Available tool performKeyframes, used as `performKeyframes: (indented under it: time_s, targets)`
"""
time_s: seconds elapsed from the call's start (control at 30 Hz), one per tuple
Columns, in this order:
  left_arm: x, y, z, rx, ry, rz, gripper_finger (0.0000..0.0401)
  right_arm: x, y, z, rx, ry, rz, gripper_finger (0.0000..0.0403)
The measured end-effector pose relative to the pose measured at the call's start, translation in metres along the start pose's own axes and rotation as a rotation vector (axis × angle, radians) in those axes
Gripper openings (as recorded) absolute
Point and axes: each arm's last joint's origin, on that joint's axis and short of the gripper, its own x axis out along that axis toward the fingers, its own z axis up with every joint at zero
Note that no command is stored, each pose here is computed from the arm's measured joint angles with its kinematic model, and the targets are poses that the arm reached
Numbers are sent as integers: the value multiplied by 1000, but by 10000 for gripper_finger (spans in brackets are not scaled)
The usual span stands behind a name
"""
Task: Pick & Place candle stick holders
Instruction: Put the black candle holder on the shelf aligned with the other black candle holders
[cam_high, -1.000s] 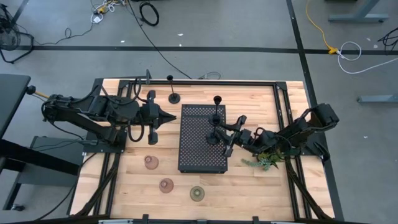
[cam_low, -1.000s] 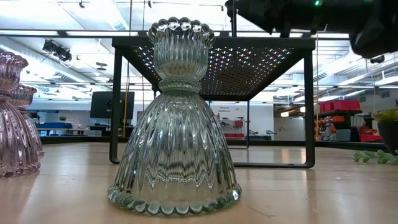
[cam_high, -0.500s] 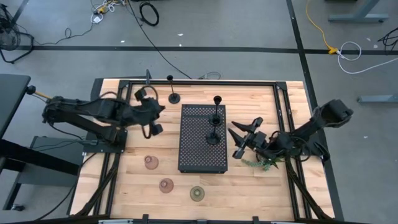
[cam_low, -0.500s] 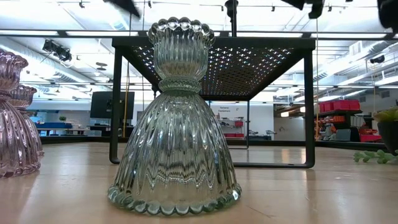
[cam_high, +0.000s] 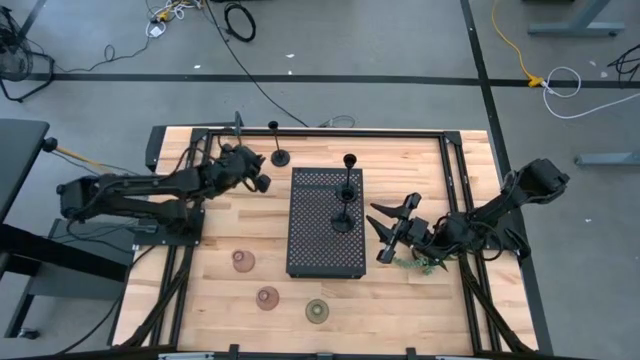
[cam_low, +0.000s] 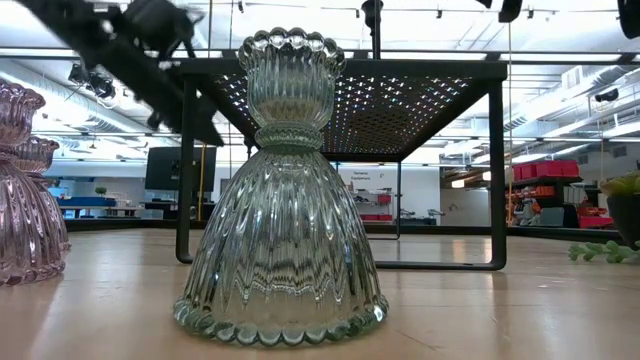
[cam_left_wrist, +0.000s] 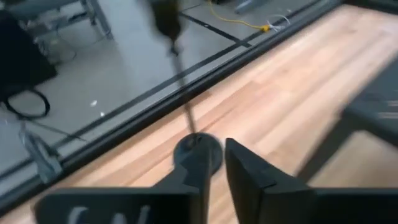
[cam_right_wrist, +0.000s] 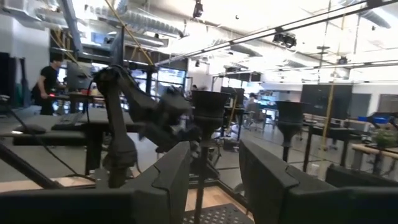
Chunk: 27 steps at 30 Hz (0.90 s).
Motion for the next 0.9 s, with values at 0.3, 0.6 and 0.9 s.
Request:
performKeyframes:
  time_s: [0.3, 0.6, 0.9]
  targets:
    - [13, 20, -25, -107, -160, -17, 195, 1, 0, -1, -8, -9, 24, 139]
    - [26, 21, -25, -77, -254, 8, 265, 4, -1, -3, -17, -13, 38, 137]
    - [48, 24, -30, -71, -302, 7, 258, 5, -1, -3, -10, -19, 60, 137]
